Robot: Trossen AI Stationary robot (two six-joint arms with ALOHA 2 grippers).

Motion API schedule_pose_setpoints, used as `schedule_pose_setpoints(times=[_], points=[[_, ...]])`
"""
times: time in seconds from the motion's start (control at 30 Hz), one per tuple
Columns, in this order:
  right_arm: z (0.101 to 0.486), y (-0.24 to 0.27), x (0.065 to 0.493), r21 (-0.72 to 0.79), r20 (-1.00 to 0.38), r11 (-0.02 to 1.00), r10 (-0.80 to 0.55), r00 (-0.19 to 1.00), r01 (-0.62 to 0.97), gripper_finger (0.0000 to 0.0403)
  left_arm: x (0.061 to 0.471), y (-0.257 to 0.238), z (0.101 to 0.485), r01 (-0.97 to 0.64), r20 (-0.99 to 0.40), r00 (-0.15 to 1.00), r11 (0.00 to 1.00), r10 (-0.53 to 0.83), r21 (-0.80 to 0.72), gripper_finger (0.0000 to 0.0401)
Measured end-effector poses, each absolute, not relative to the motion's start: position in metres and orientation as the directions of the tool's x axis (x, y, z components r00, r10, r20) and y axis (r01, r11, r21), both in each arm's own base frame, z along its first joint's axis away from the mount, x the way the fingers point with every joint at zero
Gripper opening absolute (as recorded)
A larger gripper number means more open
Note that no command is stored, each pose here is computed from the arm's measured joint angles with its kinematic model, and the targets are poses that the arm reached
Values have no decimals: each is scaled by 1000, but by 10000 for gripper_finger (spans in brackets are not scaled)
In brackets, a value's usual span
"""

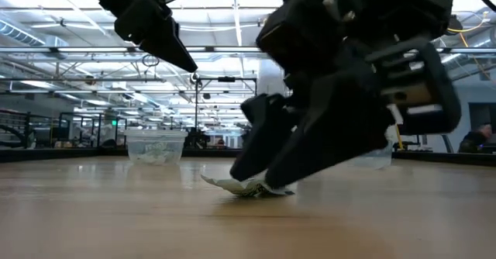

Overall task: Pick and place Stevia / Truvia into bins
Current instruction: Put the white stevia packet into the right transparent container

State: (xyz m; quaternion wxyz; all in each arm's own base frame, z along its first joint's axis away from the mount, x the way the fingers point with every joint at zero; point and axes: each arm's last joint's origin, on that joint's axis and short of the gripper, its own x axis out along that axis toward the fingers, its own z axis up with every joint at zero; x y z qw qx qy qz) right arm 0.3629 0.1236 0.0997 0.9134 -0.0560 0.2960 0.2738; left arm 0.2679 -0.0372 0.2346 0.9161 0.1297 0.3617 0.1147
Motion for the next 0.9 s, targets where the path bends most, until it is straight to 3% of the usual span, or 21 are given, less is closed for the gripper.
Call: schedule_pose_setpoints(times=[0.53, 0.73, 0.9], points=[[91, 106, 364, 46, -659, 888, 370, 654, -457, 201, 266, -37, 233, -111, -651, 693, 938, 309, 328, 154], [93, 106, 366, 83, -621, 853, 449, 642, -516, 197, 265, -37, 232, -106, -661, 683, 937, 311, 331, 154], [93, 106, 366, 51, -627, 837, 452, 635, -545, 168, 265, -37, 232, -106, -662, 682, 937, 312, 332, 154]])
